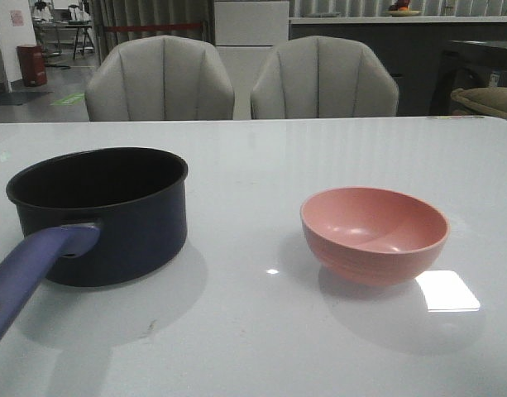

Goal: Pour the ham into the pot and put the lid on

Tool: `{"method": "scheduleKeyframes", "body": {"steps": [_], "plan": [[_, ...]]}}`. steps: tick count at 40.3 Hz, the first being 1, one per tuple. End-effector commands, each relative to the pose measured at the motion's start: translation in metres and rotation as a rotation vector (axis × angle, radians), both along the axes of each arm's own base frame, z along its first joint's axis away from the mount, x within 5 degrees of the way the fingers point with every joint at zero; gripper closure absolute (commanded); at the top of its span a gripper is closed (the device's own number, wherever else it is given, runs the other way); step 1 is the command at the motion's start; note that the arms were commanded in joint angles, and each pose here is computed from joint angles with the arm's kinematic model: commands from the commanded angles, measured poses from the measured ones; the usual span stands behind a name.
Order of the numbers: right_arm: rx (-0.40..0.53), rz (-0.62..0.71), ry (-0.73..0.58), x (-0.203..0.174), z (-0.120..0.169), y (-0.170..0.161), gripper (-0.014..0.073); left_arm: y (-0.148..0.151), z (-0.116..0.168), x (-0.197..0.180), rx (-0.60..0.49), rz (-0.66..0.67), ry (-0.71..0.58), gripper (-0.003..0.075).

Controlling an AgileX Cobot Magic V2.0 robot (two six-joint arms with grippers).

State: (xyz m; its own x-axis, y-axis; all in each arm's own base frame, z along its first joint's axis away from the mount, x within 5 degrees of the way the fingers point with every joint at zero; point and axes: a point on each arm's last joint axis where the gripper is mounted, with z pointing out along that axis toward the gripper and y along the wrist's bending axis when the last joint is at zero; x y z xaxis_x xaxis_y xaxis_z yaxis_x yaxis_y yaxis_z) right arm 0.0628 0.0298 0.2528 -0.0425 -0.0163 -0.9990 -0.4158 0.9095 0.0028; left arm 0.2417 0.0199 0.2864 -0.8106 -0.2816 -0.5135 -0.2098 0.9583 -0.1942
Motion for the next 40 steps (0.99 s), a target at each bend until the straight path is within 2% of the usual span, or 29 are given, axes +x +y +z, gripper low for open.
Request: {"method": "scheduleKeyframes", "body": {"steps": [1,20,31,40], "plan": [[0.043,-0.026,-0.086,0.001,0.016,-0.002,0.0452,0.007,0.011,0.019,-0.026,0.049,-0.049,0.0096],[0.043,-0.026,-0.086,0.001,0.016,-0.002,0.0452,0.019,-0.024,0.084,-0.04,0.041,0.123,0.0096],[0.043,-0.026,-0.086,0.001,0.016,-0.002,0.0452,0.025,-0.039,0.095,-0.002,0.064,0.186,0.0096],[0.043,-0.026,-0.086,0.001,0.016,-0.002,0.0452,0.025,-0.057,0.098,-0.011,0.059,0.26,0.0096]]}}
